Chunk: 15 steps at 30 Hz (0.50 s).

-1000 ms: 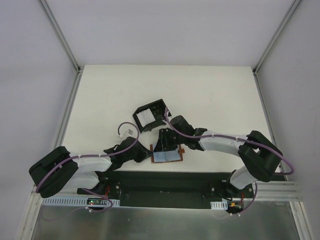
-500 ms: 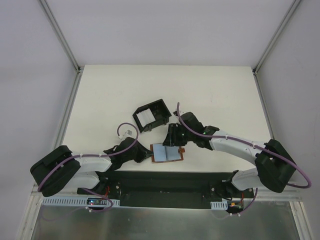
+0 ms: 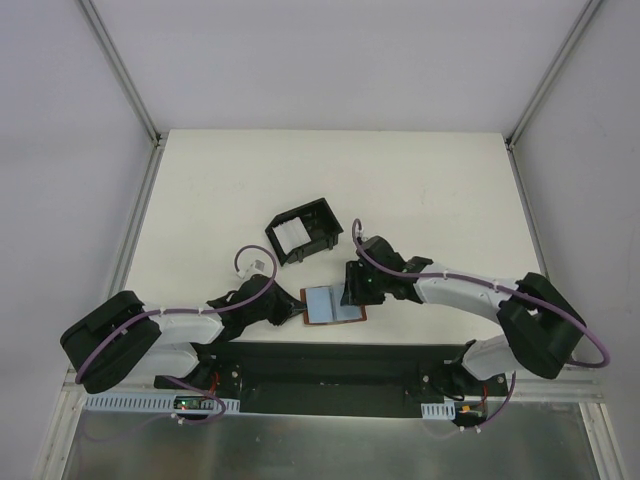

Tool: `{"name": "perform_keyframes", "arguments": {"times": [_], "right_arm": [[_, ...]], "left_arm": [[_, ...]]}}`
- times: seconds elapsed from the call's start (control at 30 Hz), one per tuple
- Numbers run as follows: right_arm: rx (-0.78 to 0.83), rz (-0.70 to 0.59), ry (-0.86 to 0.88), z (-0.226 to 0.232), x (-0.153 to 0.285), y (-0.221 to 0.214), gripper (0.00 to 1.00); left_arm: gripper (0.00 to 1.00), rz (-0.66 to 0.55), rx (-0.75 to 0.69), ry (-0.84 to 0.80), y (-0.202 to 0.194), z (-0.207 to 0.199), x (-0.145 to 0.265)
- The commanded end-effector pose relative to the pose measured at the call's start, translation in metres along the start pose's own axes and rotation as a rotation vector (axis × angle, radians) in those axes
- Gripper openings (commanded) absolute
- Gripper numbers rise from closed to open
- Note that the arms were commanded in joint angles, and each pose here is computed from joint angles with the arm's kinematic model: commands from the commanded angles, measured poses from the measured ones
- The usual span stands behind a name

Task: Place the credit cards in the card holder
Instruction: Turn over the card slot in the card holder.

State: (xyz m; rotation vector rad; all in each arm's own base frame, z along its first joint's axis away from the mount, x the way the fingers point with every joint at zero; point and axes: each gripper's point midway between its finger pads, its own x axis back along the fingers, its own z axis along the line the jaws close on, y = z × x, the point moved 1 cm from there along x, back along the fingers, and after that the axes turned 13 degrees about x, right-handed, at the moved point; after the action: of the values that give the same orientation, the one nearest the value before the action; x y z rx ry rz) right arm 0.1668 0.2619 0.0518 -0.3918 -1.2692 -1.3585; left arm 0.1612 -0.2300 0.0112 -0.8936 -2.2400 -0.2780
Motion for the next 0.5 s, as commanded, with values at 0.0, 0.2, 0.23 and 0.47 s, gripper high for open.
{"name": "perform_keyframes", "arguments": {"times": [0.0,0.2,0.23,0.47], "right_arm": [[-0.014,0.043,-0.006,0.0,-0.012,-0.006,0.45],[0.017,0.052,0.023,0.015,-0.022,-0.003,0.45],[0.032,0.052,0.023,0.019,-0.022,-0.001,0.44],[0.108,0.069,0.009,0.039,-0.025,0.009,0.43]], "left_arm": [[0.0,-0.04,-0.051,0.225,0.012,0.063,0.005],[0.0,-0.031,-0.06,0.225,0.01,0.061,0.004],[0.0,-0.032,-0.061,0.227,0.011,0.061,0.004],[0.0,-0.021,-0.069,0.238,0.008,0.061,0.002]]}}
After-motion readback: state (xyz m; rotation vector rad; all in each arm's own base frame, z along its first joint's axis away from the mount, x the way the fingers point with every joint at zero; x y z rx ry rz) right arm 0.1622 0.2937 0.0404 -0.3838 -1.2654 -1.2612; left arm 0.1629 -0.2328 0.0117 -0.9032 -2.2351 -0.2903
